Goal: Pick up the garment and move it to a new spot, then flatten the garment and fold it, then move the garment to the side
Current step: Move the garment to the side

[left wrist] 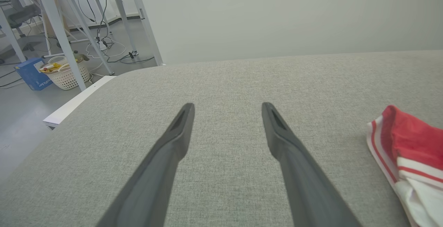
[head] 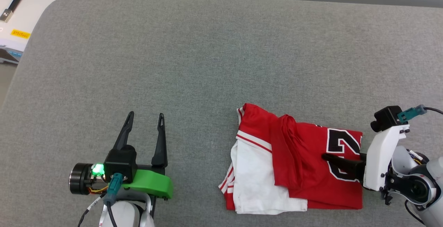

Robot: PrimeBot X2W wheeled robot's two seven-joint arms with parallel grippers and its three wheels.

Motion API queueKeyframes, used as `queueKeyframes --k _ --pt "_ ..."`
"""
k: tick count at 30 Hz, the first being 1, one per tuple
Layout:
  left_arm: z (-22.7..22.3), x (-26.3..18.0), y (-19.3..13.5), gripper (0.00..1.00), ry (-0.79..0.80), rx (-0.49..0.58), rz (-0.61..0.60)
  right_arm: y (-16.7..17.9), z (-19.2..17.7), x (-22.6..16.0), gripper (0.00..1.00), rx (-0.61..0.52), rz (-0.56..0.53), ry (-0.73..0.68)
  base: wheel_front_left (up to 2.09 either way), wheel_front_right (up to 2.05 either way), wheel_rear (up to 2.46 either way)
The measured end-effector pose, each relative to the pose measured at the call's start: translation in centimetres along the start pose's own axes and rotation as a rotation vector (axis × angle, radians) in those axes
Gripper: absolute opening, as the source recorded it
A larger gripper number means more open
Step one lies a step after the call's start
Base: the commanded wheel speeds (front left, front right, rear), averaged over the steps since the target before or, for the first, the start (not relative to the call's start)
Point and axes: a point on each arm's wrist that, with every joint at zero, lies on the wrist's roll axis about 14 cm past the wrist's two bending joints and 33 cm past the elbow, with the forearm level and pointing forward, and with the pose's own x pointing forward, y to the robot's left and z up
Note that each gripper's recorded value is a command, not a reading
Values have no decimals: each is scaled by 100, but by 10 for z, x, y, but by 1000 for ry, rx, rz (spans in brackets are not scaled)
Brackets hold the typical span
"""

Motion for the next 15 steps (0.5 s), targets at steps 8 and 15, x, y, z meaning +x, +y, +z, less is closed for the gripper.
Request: queueKeyframes --k 8,15 --pt "3 -2 1 100 -6 -4 7 9 2 -1 0 -46 22 -37 0 0 0" --pt "7 -2 -6 100 -19 -10 -12 16 20 -23 0 -160 14 -133 0 0 0"
